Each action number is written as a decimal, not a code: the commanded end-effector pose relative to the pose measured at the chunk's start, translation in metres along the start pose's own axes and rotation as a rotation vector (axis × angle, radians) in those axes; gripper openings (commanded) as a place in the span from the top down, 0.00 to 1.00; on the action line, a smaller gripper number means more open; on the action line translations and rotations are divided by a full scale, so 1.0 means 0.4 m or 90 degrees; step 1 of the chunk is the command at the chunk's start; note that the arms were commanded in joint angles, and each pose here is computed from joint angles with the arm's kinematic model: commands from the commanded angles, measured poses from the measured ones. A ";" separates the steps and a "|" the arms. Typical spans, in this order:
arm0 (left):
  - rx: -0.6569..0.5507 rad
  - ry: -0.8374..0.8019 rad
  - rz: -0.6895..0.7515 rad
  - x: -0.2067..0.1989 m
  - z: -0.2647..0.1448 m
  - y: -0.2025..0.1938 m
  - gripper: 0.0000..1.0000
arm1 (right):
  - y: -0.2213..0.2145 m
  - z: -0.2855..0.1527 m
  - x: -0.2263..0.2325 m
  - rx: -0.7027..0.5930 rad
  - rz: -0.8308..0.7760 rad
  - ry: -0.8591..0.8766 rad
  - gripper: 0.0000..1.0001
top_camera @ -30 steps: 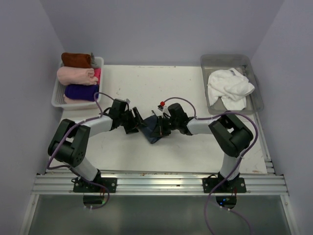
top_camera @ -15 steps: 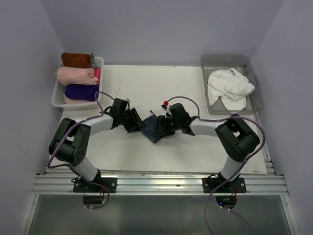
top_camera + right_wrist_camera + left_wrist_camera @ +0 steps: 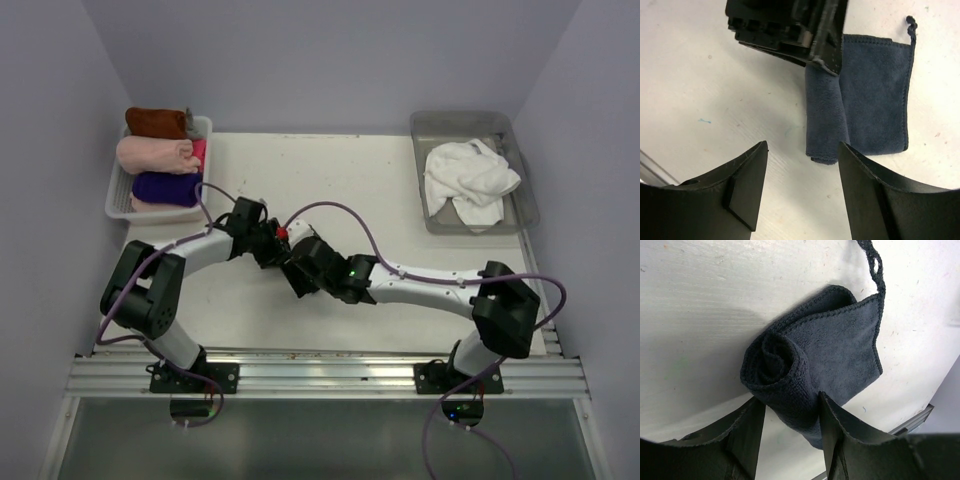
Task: Roll the towels
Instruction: Roll the towel
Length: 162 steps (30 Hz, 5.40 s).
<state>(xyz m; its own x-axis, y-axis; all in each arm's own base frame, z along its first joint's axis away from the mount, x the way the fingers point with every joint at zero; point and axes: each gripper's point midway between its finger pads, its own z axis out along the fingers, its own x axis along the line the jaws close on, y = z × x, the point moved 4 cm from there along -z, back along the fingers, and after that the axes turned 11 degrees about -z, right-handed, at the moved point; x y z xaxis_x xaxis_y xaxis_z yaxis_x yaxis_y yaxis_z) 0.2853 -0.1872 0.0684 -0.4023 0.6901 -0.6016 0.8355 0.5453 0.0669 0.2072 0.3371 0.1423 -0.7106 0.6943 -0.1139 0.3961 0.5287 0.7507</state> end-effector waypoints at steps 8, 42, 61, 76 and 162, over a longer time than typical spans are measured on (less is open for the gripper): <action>-0.005 -0.010 0.020 -0.039 0.008 0.012 0.50 | -0.012 0.053 0.028 0.024 -0.169 -0.098 0.42; -0.012 -0.065 0.050 -0.075 -0.042 0.035 0.08 | -0.057 0.100 -0.018 -0.011 0.056 0.121 1.00; 0.052 -0.059 0.040 -0.009 0.019 -0.012 0.17 | -0.096 0.107 -0.083 -0.045 0.351 0.327 1.00; 0.043 -0.052 0.038 -0.031 0.034 -0.003 0.49 | -0.083 0.050 -0.186 -0.004 0.247 0.119 0.48; 0.098 -0.090 0.034 -0.098 0.098 -0.067 0.37 | -0.161 0.096 -0.141 -0.178 0.651 0.370 1.00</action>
<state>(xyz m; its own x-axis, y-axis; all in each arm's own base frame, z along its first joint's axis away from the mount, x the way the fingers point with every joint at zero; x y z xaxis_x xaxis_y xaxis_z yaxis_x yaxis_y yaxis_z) 0.2898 -0.2389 0.0610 -0.3135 0.6499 -0.6923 0.9066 0.4218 -0.0145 0.2441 0.2818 0.0669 -0.2907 0.4113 0.8639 0.8521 -0.2995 0.4293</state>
